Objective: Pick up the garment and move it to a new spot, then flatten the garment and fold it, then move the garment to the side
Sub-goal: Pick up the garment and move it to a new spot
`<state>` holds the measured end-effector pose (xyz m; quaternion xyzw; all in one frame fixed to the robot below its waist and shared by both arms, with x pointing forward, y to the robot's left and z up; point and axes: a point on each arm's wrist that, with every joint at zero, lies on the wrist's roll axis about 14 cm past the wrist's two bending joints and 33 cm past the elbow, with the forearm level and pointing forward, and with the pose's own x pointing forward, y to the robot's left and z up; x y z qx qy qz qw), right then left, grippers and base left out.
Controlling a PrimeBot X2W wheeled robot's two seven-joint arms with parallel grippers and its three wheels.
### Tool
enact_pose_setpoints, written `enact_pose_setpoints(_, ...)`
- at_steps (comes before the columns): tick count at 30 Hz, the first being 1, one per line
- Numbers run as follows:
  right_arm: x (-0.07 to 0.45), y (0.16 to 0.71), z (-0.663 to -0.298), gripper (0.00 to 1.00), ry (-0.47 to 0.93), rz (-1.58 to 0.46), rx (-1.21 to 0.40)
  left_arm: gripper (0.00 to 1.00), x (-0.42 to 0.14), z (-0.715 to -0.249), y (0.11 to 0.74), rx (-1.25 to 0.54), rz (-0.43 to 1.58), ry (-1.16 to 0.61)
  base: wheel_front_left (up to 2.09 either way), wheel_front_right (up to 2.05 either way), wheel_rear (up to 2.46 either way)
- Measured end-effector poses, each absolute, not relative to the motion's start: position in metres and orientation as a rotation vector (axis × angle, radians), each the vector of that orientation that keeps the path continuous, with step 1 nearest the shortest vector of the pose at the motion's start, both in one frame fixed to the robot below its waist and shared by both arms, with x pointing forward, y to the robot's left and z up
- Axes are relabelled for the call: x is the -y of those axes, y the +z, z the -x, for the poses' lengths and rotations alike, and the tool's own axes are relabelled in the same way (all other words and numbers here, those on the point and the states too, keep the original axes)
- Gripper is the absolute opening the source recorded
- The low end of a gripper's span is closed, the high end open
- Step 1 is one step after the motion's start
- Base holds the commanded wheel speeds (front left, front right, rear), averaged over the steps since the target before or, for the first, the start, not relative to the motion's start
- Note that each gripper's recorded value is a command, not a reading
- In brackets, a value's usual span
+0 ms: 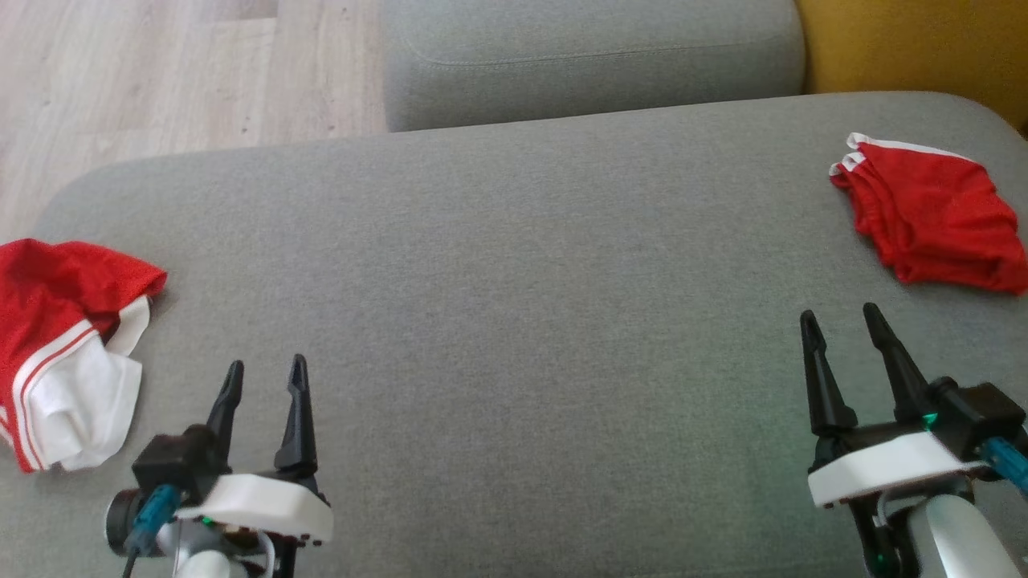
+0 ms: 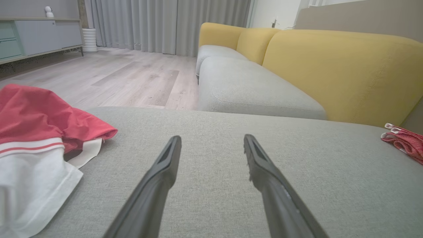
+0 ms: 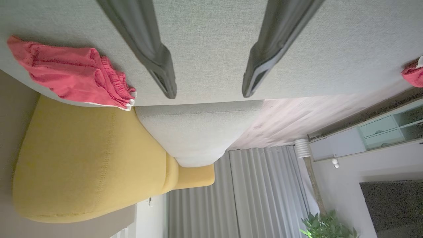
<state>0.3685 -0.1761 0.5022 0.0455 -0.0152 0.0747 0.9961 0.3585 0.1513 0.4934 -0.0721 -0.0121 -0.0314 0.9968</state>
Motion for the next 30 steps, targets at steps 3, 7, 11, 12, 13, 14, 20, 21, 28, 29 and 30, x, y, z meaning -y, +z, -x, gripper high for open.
enact_pose_setpoints(3,0.171,0.503,-0.369,1.0,0.162,-0.089,0.027,1.0,-0.158,-0.357,0.493,0.025,0.144,-0.043,0.0,0.0,0.0)
enact_pose_setpoints(7,0.16,0.499,-0.37,1.0,0.192,-0.095,0.012,1.0,-0.171,-0.352,0.495,0.033,0.129,-0.007,0.0,0.0,0.0)
enact_pose_setpoints(11,0.133,0.498,-0.377,1.0,0.259,-0.112,0.0,1.0,-0.191,-0.342,0.496,0.041,0.122,0.052,0.0,0.0,0.0)
enact_pose_setpoints(12,0.125,0.498,-0.378,1.0,0.278,-0.116,-0.001,1.0,-0.197,-0.338,0.495,0.041,0.12,0.073,0.0,0.0,0.0)
enact_pose_setpoints(13,0.116,0.498,-0.38,1.0,0.302,-0.117,-0.003,1.0,-0.205,-0.334,0.494,0.04,0.115,0.098,0.0,0.0,0.0)
enact_pose_setpoints(14,0.108,0.498,-0.382,1.0,0.324,-0.118,-0.007,1.0,-0.213,-0.329,0.493,0.037,0.114,0.124,0.0,0.0,0.0)
enact_pose_setpoints(20,0.058,0.499,-0.387,1.0,0.463,-0.13,-0.019,1.0,-0.251,-0.298,0.489,0.033,0.104,0.253,0.0,0.0,0.0)
enact_pose_setpoints(21,0.049,0.499,-0.387,1.0,0.487,-0.134,-0.023,1.0,-0.257,-0.293,0.488,0.032,0.102,0.275,0.0,0.0,0.0)
enact_pose_setpoints(28,0.001,0.492,-0.383,1.0,0.613,-0.149,-0.057,1.0,-0.286,-0.263,0.487,0.037,0.097,0.388,0.0,0.0,0.0)
enact_pose_setpoints(29,-0.001,0.492,-0.383,1.0,0.622,-0.148,-0.06,1.0,-0.288,-0.261,0.488,0.038,0.096,0.396,0.0,0.0,0.0)
enact_pose_setpoints(30,-0.004,0.491,-0.382,1.0,0.629,-0.147,-0.062,1.0,-0.29,-0.259,0.488,0.039,0.095,0.402,0.0,0.0,0.0)
